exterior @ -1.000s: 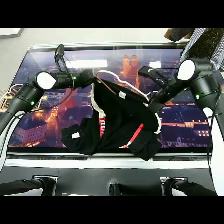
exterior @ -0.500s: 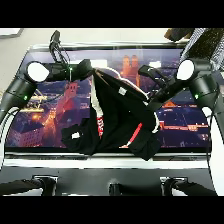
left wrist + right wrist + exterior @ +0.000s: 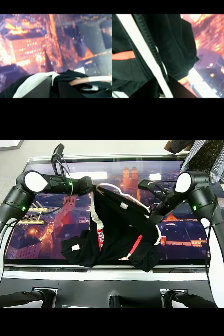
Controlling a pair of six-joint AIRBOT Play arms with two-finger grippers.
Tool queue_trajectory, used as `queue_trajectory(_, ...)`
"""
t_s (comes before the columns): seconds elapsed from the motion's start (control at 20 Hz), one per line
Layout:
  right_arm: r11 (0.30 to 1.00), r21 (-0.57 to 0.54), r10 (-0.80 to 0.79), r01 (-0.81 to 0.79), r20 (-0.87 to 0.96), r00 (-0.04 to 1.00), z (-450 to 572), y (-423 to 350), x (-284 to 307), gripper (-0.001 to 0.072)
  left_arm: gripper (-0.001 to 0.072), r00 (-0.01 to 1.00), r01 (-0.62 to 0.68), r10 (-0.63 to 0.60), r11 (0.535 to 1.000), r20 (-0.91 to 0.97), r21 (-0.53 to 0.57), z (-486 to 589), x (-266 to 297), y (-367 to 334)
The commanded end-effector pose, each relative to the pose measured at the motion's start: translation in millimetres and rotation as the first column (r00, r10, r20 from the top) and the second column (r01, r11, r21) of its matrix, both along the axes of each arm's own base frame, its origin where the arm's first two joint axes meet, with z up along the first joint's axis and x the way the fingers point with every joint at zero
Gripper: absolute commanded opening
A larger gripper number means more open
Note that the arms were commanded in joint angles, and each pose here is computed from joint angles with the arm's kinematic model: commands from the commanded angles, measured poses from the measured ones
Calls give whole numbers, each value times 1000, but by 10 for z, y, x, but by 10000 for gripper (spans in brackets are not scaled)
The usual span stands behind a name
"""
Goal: Fold the clothes and pants, and hang the long-sleeved shirts on hangers.
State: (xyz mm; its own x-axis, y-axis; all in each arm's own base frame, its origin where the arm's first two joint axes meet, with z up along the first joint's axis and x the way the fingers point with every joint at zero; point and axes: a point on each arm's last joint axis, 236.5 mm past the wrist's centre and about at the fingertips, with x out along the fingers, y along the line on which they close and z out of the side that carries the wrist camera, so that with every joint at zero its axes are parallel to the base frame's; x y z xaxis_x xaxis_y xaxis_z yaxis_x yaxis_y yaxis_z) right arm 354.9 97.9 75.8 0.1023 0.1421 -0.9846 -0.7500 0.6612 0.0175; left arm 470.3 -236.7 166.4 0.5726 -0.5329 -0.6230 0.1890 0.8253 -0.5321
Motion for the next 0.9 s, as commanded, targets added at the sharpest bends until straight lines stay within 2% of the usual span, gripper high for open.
queue_trajectory(0.0,995,-102,-12,12,-7,1000,1,-224,-41,41,41,998,33,-32,999,-53,16,-87,-121,-20)
queue_trajectory(0.2,985,-157,73,-67,30,997,-24,-12,-1,42,40,1000,27,-27,999,-13,-28,93,-67,-73)
queue_trajectory(0.35,967,-254,6,6,49,999,-73,-110,57,42,40,999,19,-19,1000,-41,-3,129,-121,-16)
queue_trajectory(0.5,965,-260,-15,29,54,998,-77,-137,69,42,40,994,30,-28,999,-103,18,39,-238,-4)
queue_trajectory(0.85,967,-254,-16,33,72,997,-99,-116,134,42,40,990,127,-127,992,-60,1,139,-456,-512)
